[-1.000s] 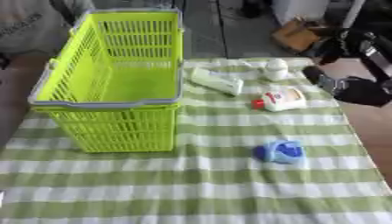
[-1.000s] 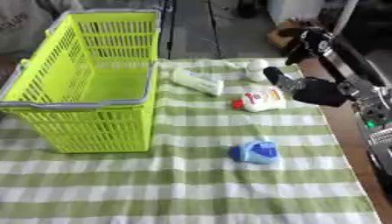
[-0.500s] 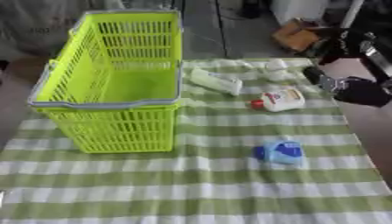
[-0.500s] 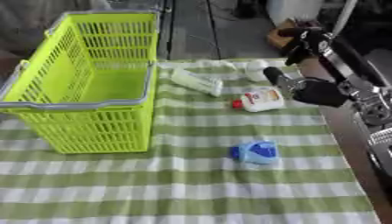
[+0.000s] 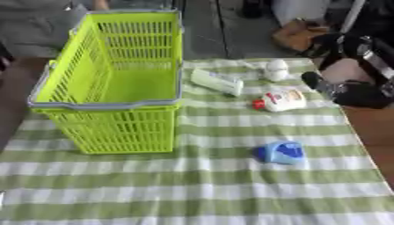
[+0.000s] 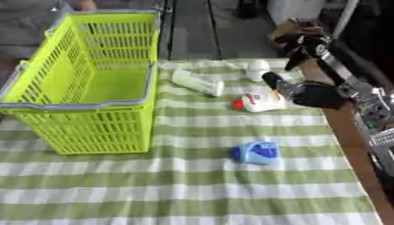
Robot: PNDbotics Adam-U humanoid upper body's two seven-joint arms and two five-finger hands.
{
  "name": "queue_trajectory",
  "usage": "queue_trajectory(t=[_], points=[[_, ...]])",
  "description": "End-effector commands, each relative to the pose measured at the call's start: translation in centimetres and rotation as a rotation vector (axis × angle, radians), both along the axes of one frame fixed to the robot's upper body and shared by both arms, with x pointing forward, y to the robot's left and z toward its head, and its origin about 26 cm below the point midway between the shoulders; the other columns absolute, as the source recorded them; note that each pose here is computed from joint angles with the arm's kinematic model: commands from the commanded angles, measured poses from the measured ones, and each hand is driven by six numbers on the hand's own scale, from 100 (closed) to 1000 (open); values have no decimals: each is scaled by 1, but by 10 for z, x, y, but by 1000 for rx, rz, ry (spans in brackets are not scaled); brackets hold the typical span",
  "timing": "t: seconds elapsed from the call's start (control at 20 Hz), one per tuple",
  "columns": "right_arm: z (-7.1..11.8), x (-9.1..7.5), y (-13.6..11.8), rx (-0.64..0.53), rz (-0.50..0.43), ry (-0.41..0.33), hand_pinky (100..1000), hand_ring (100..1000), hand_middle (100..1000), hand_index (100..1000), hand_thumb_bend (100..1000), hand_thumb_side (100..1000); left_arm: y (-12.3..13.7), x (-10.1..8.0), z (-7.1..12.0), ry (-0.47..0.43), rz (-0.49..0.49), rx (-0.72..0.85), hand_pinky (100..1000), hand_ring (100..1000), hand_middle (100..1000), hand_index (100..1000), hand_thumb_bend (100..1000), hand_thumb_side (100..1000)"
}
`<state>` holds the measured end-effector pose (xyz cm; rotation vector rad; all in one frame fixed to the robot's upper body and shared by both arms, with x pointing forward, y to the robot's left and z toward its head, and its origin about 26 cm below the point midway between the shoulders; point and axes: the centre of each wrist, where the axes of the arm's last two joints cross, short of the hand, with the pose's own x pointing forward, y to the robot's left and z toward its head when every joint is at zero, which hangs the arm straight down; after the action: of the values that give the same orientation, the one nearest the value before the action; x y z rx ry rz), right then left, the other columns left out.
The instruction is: Pick up objects on the table and place them in the box.
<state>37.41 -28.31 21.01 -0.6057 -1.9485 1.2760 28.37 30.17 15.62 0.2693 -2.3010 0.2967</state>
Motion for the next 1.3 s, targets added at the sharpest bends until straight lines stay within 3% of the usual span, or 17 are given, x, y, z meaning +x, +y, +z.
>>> queue_trajectory(t=[0.05,0.2,0.5,0.6,0.95,1.3], points=[[7,9,-8,-220,-24,74,725,682,682,841,499,506,1,-1,11,-26,-11,40,689,757,781,783,305,891],[3,18,-9,-374,-48,145,767,746,704,831,496,501,1,-1,11,-23,-14,43,689,757,781,782,306,892],[-13,32,-5,-525,-46,241,800,797,733,838,529,458,0,-1,10,-19,-23,49,690,757,781,783,304,893],[-18,36,-4,-553,-37,271,801,802,739,839,543,445,0,-1,10,-18,-26,52,690,757,781,782,304,893],[-37,50,-4,-658,-5,411,836,853,767,863,574,277,0,-1,10,-13,-31,57,690,757,781,782,302,894],[-44,53,-3,-711,12,467,845,868,778,863,566,277,-1,-1,10,-13,-34,59,690,757,782,782,301,894]])
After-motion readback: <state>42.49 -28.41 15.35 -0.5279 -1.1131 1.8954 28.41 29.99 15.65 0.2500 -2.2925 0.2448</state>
